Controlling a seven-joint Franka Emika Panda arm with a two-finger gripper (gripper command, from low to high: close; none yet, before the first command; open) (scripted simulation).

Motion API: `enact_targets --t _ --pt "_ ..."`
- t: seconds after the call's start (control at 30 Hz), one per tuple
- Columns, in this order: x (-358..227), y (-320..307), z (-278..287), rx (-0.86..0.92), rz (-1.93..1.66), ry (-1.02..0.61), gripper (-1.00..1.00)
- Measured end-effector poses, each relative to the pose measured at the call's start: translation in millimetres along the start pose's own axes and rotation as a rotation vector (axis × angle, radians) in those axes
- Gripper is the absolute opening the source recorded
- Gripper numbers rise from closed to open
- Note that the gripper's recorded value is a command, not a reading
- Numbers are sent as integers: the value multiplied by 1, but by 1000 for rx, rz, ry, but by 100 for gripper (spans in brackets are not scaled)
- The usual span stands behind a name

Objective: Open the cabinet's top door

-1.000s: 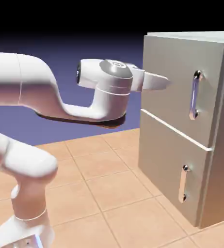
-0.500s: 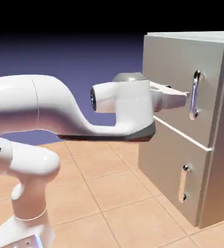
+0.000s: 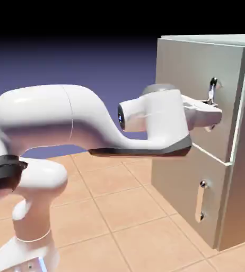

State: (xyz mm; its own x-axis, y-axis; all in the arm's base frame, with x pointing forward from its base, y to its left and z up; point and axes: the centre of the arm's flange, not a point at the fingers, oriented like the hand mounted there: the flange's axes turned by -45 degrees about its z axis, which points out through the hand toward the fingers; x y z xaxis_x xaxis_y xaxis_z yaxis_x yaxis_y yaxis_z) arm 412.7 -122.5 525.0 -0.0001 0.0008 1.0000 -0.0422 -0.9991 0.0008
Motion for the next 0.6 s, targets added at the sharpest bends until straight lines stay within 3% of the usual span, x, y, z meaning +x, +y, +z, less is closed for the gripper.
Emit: enact_targets --t 0.6 --pt "0 -75 -129 -353 -1 0 -100"
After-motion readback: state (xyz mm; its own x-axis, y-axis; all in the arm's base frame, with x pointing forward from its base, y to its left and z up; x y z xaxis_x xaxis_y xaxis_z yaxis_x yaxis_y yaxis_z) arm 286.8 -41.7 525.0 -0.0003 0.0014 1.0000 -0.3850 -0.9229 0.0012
